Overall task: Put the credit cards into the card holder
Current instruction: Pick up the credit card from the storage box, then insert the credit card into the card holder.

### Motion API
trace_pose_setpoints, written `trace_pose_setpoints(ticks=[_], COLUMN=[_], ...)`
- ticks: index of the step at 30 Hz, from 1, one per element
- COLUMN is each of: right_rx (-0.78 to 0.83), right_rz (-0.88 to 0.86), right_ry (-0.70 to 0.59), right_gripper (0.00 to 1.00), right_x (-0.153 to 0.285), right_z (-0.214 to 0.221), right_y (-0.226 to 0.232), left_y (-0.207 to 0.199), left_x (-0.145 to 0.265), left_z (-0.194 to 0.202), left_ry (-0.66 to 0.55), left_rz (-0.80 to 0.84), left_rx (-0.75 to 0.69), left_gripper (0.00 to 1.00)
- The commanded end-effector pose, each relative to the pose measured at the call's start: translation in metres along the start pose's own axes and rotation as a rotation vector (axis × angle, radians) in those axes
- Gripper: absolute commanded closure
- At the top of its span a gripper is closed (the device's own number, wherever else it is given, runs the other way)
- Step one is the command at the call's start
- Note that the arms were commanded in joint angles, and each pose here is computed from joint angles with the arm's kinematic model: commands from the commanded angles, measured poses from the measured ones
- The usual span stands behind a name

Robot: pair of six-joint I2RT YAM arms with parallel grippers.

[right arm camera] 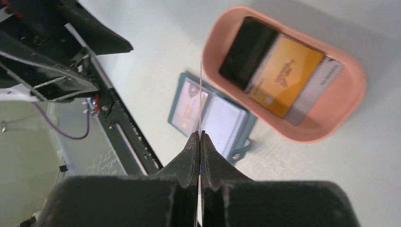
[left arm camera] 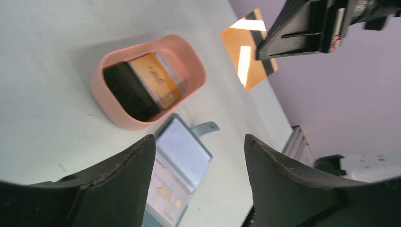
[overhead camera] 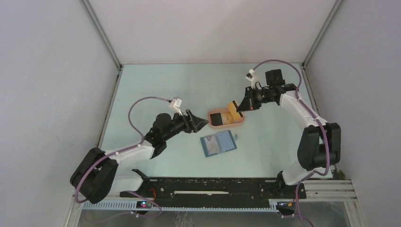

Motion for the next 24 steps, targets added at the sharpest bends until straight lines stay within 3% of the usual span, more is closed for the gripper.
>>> trace_pose_setpoints(ticks=[1, 9, 16, 24], right_rx=[0.14, 0.222, 0.233, 0.155], right_rz=[-0.185, -0.415, -0.567, -0.592], right_ry=[-0.125, -0.252, -0.228, -0.203], right_gripper=[1.0, 1.0, 1.0, 1.0], right_x=[0.019, 0.037, 0.032, 0.022], right_z=[-0.013, -0.011, 0.001, 0.001], right_y=[0.047, 0.098, 0.128, 0.134], left_y=[-0.04, -0.089, -0.111, -0.13], left_x=[0.02, 0.04, 0.038, 0.023], left_z=[0.003, 0.011, 0.008, 0.011], left_ry=[-0.029, -0.094, -0.143, -0.126], left_rz=[0.202, 0.422, 0.526, 0.607], left_rx=[0.026, 0.036, 0.093, 0.152], left_gripper=[0.26, 0.26, 0.27, 0.41])
Point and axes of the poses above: each gripper's point midway between its finger pads, its own x axis back along the fingers, its own y axis along the line the jaws close on, z = x × y, the point moved 3 cm from there along x, back along the fingers, and after that the axes turned 12 degrees about x, right-handed, at the moved point
